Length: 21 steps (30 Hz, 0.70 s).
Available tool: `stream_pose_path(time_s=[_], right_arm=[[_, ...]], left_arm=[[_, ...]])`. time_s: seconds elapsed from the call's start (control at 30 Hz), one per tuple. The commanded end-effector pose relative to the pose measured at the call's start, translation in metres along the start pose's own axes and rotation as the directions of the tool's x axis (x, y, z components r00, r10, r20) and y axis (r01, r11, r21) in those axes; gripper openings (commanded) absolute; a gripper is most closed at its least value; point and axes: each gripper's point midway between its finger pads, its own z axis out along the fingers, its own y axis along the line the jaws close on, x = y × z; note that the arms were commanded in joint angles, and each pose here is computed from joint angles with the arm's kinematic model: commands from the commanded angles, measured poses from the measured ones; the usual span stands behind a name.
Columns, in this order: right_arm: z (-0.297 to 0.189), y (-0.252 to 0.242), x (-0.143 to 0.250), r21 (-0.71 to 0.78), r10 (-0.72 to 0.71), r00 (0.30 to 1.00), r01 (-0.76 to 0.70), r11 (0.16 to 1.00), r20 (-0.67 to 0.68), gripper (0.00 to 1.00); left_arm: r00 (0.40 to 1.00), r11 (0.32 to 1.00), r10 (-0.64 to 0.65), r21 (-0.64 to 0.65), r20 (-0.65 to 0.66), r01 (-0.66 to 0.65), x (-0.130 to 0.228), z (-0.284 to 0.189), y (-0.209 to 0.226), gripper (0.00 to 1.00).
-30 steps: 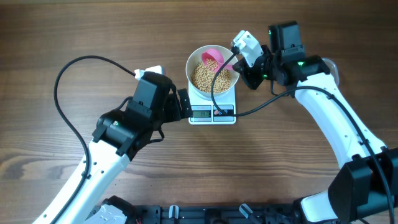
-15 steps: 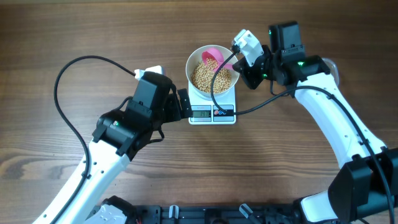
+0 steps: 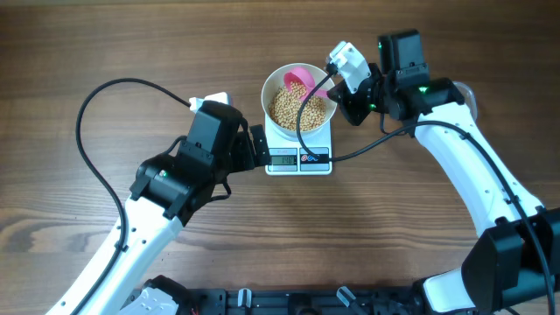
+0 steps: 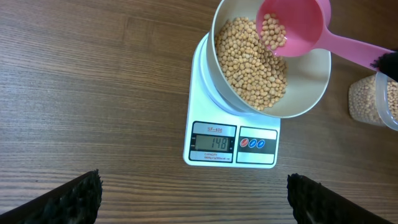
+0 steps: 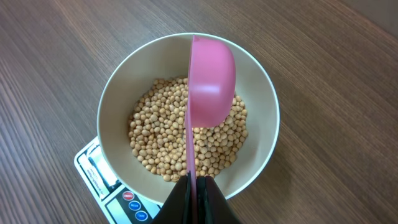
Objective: Scoop item into bowl and weigh 150g on scale
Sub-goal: 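Tilt the scoop slowly over the bowl to trickle in a few beans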
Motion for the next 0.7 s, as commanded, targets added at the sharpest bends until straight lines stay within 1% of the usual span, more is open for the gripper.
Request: stream_pose_path(time_s=[0.0,0.1,0.23,0.4,0.53,0.57,0.67], right_arm=[[-0.011,0.004,-0.012,-0.003,-0.005,0.999,0.005,1.000,0.040,0.04],[-0.011,0.004,-0.012,-0.003,-0.007,0.999,0.008,1.000,0.041,0.04],[-0.010,0.000,-0.010,0.026,-0.115,0.993,0.114,0.993,0.026,0.04],[-0.010,-0.008,-0.007,0.066,-0.128,0.992,0.128,0.990,0.005,0.04],[-0.009,-0.002,-0.010,0.040,-0.139,0.990,0.138,0.990,0.020,0.04],[-0.008,-0.005,-0.009,0.052,-0.141,0.990,0.140,0.989,0.014,0.04],[-0.009,-0.003,-0.012,0.046,-0.101,0.994,0.099,0.994,0.029,0.04]], left_arm=[[1.000,1.000,0.004,-0.005,0.015,-0.004,-0.003,-0.002,0.002,1.00],[1.000,1.000,0.004,-0.005,0.015,-0.004,-0.003,-0.002,0.002,1.00],[1.000,1.000,0.004,-0.005,0.015,-0.004,-0.003,-0.002,0.002,1.00],[1.000,1.000,0.004,-0.005,0.015,-0.004,-0.003,-0.002,0.002,1.00],[1.000,1.000,0.004,-0.005,0.015,-0.004,-0.003,-0.002,0.002,1.00],[1.000,1.000,0.004,-0.005,0.015,-0.004,-0.003,-0.002,0.002,1.00],[1.000,1.000,0.004,-0.005,0.015,-0.004,-0.003,-0.002,0.002,1.00]])
